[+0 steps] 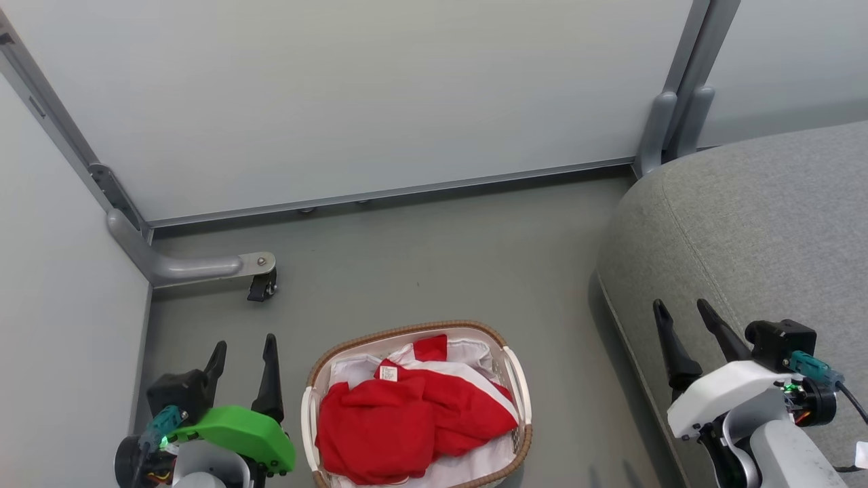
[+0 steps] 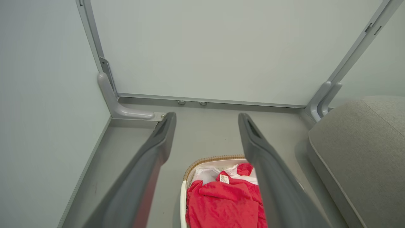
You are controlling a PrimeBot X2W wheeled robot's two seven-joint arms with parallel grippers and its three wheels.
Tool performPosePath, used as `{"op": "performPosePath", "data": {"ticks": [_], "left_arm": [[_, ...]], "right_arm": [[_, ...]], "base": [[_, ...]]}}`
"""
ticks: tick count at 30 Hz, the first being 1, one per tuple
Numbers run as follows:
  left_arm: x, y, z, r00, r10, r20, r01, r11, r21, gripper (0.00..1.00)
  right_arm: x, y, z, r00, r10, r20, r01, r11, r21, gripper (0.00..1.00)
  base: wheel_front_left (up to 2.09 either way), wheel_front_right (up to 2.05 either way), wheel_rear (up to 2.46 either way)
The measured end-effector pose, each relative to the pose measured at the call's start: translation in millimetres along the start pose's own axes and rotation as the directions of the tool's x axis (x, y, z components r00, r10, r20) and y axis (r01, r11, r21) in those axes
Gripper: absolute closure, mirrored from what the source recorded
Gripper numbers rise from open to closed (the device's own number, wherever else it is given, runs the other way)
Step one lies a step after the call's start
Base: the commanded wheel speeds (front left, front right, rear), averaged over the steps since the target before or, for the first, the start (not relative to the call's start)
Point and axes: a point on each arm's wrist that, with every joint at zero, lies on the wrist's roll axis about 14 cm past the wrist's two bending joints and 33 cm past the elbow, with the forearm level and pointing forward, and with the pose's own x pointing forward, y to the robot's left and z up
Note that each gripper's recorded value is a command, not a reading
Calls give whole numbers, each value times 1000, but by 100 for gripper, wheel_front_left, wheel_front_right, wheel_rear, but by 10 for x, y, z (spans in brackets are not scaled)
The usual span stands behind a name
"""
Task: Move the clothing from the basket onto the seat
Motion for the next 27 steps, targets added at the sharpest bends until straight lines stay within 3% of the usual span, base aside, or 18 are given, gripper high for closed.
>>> {"op": "performPosePath", "data": {"ticks": [18,27], "left_arm": [[24,-93,-49,999,-42,4,41,994,106,0],[271,-202,-255,994,-88,-59,96,983,154,0]], "right_arm": [[-2,60,-111,999,33,-22,-36,990,-136,0],[268,107,-32,998,65,7,-62,978,-199,0]], "base": [[0,0,0],[0,0,0]]}}
